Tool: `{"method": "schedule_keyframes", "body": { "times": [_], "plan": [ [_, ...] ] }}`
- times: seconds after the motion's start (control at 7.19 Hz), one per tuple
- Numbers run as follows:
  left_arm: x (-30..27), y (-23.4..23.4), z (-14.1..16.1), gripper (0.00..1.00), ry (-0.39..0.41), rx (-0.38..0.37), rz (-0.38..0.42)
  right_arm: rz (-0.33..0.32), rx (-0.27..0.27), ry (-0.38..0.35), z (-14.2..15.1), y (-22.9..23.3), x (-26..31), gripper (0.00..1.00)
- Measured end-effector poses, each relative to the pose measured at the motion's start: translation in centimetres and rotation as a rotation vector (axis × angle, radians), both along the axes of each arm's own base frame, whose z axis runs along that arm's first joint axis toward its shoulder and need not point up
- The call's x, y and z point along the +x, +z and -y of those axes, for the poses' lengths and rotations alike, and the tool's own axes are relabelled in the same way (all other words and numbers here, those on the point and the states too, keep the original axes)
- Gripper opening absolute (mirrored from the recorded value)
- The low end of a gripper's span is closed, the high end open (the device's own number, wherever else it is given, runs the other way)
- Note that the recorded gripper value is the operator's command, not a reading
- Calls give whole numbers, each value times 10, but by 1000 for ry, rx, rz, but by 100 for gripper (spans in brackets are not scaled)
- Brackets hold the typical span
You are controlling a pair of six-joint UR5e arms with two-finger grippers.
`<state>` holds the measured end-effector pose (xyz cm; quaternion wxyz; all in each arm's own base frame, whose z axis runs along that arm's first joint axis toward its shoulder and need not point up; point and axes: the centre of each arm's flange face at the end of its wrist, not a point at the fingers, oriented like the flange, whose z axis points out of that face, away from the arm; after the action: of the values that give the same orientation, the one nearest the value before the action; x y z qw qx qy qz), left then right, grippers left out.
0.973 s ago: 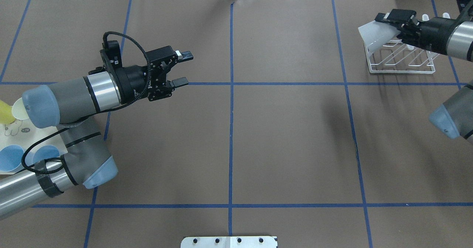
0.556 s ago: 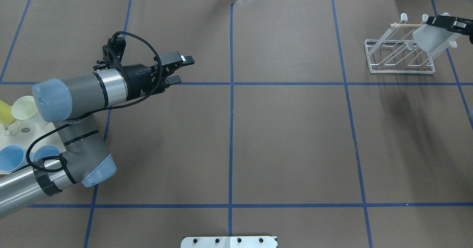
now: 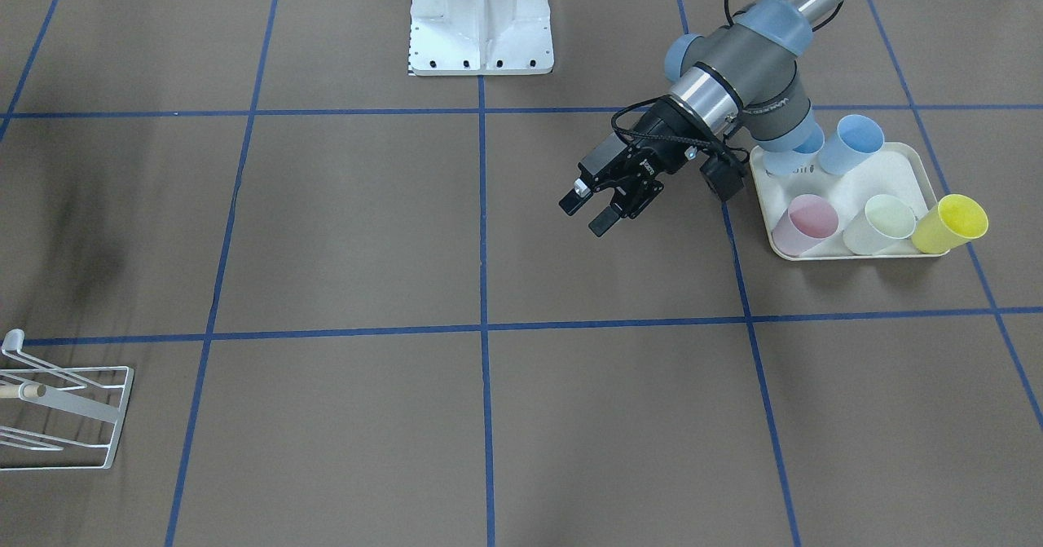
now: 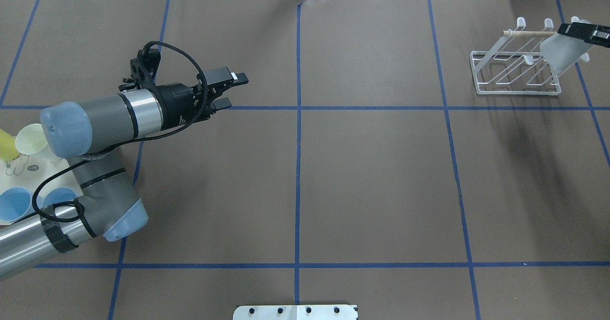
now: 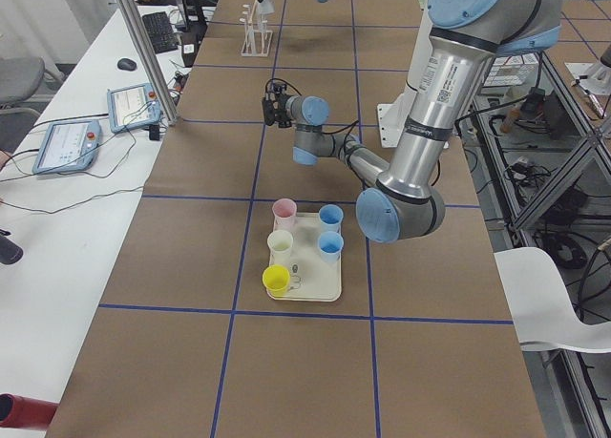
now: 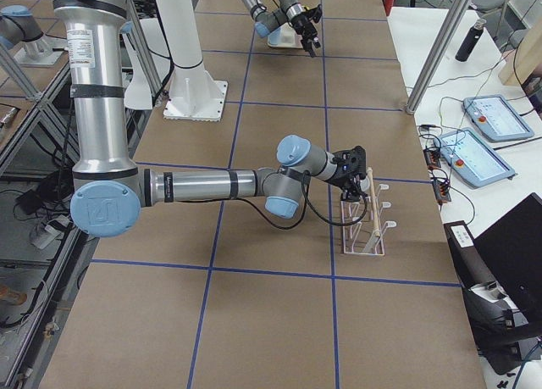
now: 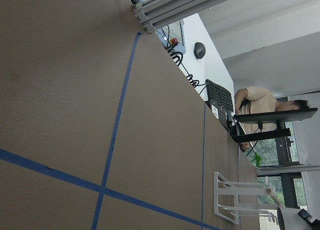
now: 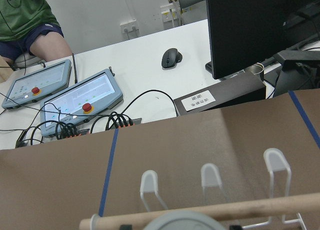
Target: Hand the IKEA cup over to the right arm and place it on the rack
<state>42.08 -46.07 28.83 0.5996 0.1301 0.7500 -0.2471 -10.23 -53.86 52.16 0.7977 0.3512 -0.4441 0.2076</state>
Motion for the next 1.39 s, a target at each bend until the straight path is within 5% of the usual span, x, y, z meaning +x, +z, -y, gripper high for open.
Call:
{"method": "schedule_keyframes", "body": {
  "times": [0.14, 0.28, 0.56, 0.97, 1.39],
  "plan": [
    [-1, 2, 0, 100, 0, -1, 2, -5, 3, -3, 1, -2, -12, 0],
    [-1, 3, 0, 100, -1, -3, 3, -12, 6, -4, 0, -3, -25, 12],
    [-2, 4, 0, 100, -3, -2, 3, -26, 3, -12, -2, 2, -39, 99],
    [-40, 26, 26, 100, 3, 10, 73, -39, -5, -33, -4, 9, -49, 100],
    [-160, 100, 78, 100, 38, 91, 378, -30, 10, -47, -5, 0, -52, 100]
  ]
}}
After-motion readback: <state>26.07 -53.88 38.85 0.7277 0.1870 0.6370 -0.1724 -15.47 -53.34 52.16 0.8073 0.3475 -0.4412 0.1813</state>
